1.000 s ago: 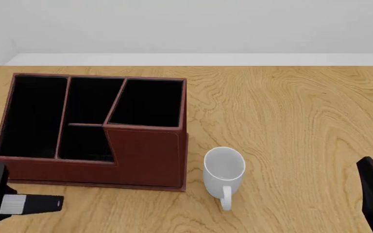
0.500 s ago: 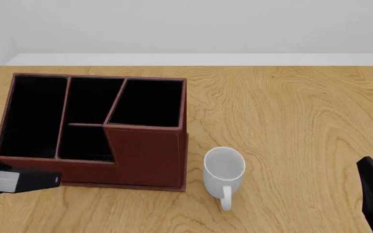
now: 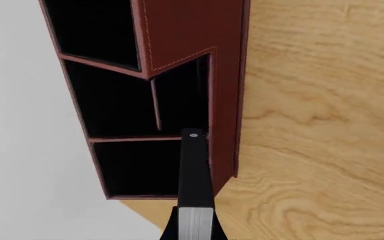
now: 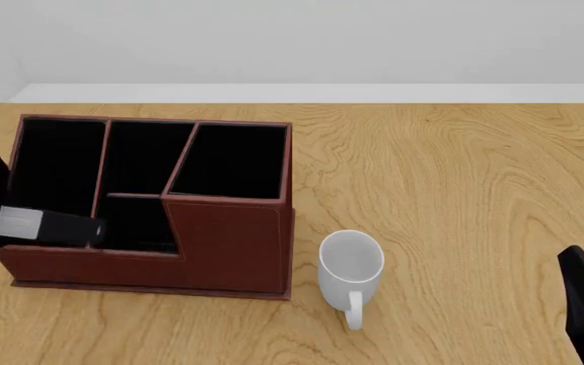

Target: Pick up the book and place it in the front compartment of the caddy.

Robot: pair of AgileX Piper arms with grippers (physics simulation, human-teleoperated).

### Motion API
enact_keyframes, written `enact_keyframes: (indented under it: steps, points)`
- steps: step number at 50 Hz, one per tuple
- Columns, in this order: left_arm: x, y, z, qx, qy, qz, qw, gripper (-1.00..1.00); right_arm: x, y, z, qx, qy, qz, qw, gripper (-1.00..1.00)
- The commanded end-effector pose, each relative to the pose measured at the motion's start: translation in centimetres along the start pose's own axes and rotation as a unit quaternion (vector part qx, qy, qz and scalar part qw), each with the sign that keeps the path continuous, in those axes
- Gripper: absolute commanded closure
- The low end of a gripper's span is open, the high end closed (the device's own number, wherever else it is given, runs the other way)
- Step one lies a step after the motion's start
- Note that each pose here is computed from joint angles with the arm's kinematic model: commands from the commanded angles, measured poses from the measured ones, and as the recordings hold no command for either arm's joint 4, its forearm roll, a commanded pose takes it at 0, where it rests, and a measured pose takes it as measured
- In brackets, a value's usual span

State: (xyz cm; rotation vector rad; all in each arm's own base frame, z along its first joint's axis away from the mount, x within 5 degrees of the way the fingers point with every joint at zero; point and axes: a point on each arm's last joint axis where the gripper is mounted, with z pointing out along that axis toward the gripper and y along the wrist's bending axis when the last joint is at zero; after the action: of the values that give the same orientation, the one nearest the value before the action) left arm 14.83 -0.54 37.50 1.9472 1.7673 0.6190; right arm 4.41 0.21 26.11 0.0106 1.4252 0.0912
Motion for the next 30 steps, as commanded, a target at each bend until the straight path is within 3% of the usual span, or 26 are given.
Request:
enact_keyframes:
  steps: [1, 19, 30]
  points:
    - [0.2, 2.0, 0.2, -0.016, 0.002, 0.014, 0.9998, 1.0, 0.1, 0.0, 0.0, 0.002, 0.001, 0.002, 1.0, -1.0]
    - [-0.1, 6.6, 1.8, -0.011, -0.005, 0.032, 0.9994, 1.0, -0.1, -0.1, 2.0, 0.005, 0.002, 0.007, 1.0, -1.0]
    - [0.8, 7.7, 2.7, -0.012, 0.006, 0.039, 0.9991, 1.0, 0.0, -0.2, 3.3, 0.01, 0.003, 0.008, 0.9999, -1.0]
